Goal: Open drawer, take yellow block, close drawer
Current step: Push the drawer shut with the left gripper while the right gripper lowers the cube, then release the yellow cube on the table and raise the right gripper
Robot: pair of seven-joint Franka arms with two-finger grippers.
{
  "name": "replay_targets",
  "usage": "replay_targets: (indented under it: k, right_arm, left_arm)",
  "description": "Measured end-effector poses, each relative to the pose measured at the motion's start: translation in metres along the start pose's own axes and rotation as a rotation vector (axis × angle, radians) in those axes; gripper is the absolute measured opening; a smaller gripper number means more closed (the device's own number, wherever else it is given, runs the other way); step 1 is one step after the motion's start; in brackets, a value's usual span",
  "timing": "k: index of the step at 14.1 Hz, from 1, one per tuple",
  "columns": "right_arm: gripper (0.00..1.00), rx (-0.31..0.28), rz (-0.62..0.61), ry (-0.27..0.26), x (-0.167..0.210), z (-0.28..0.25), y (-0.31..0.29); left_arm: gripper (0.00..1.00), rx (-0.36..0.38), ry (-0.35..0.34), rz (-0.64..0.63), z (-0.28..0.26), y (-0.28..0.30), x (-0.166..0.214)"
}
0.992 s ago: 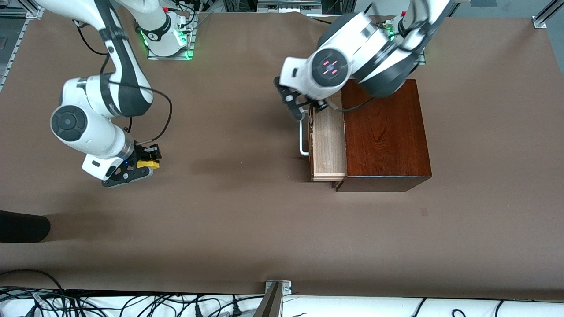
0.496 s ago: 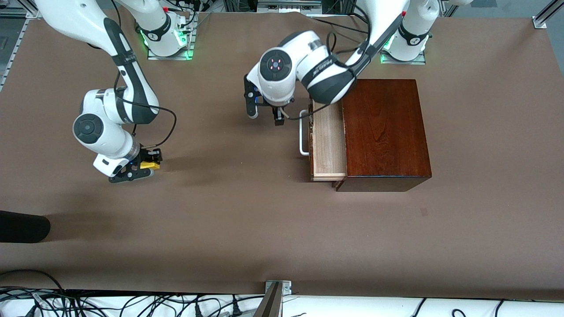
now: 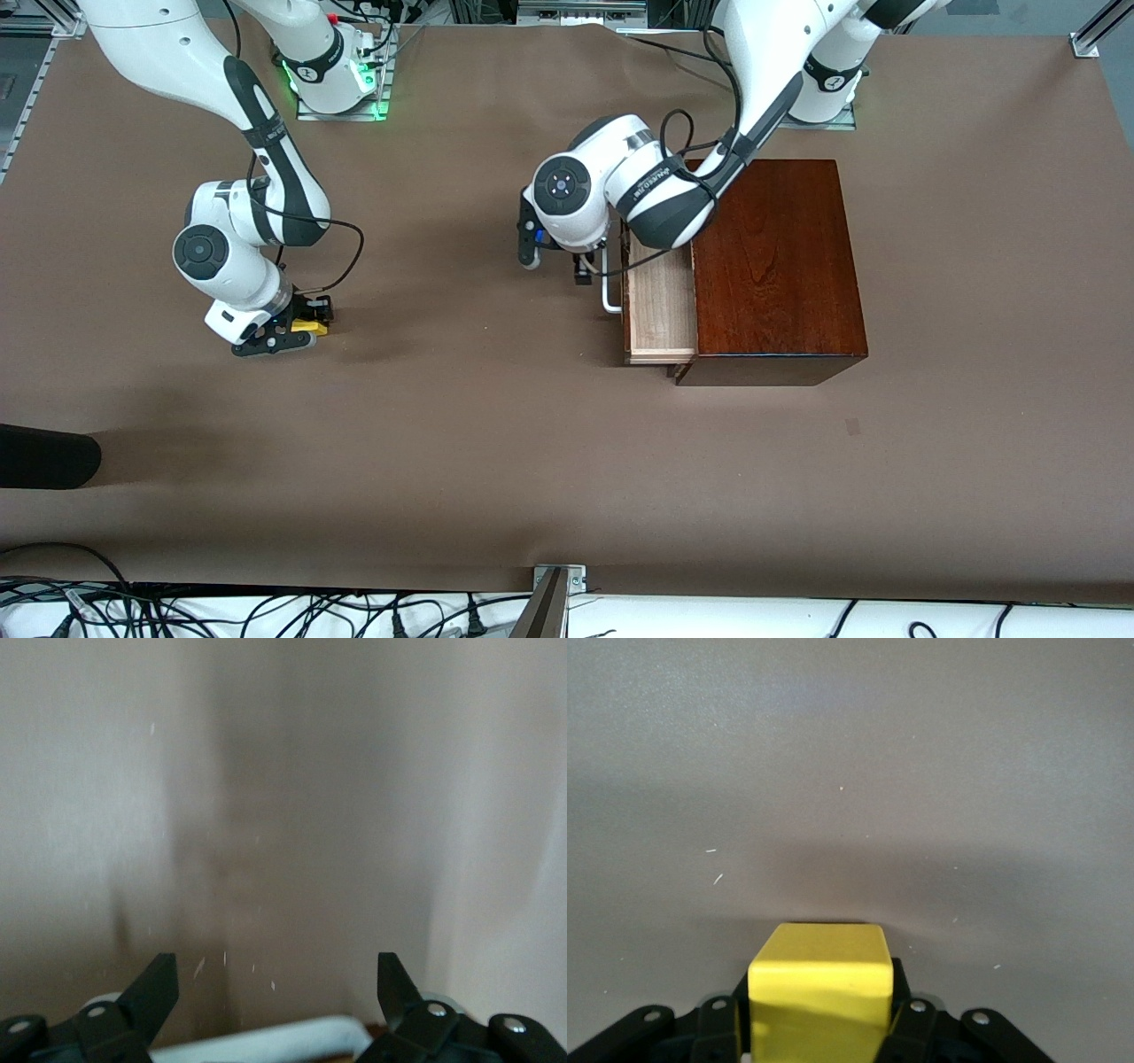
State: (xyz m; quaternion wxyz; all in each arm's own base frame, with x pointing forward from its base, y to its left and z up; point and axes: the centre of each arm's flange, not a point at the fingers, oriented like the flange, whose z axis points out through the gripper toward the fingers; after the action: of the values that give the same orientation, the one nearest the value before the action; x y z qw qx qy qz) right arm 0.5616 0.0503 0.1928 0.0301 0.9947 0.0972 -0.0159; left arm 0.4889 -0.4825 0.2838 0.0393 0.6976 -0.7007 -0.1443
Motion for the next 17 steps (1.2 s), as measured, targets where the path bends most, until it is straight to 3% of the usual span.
replay_targets:
  k: [2,5,8,13,17]
  right_arm:
    - [0.68,0.000,0.002,0.001,0.000,0.000,0.000]
    - [0.99,-0.001,0.004,0.017,0.003,-0.006,0.001]
    - [1.00,0.003,0.004,0.058,0.019,-0.053,0.002]
    - [1.00,0.030,-0.035,0.030,0.050,-0.224,-0.015]
    - [1.00,0.048,-0.036,0.025,0.023,-0.327,-0.013]
  left_arm:
    - [1.00,-0.021,-0.014,-0.010,-0.002,-0.008,-0.013]
    - [1.00,-0.065,-0.060,-0.027,0.001,-0.012,-0.029]
    - [1.00,-0.114,-0.102,-0.061,0.000,-0.021,-0.055]
    - [1.00,-0.139,-0.115,-0.096,-0.005,-0.032,-0.079]
    - [1.00,-0.137,-0.116,-0.096,-0.006,-0.031,-0.079]
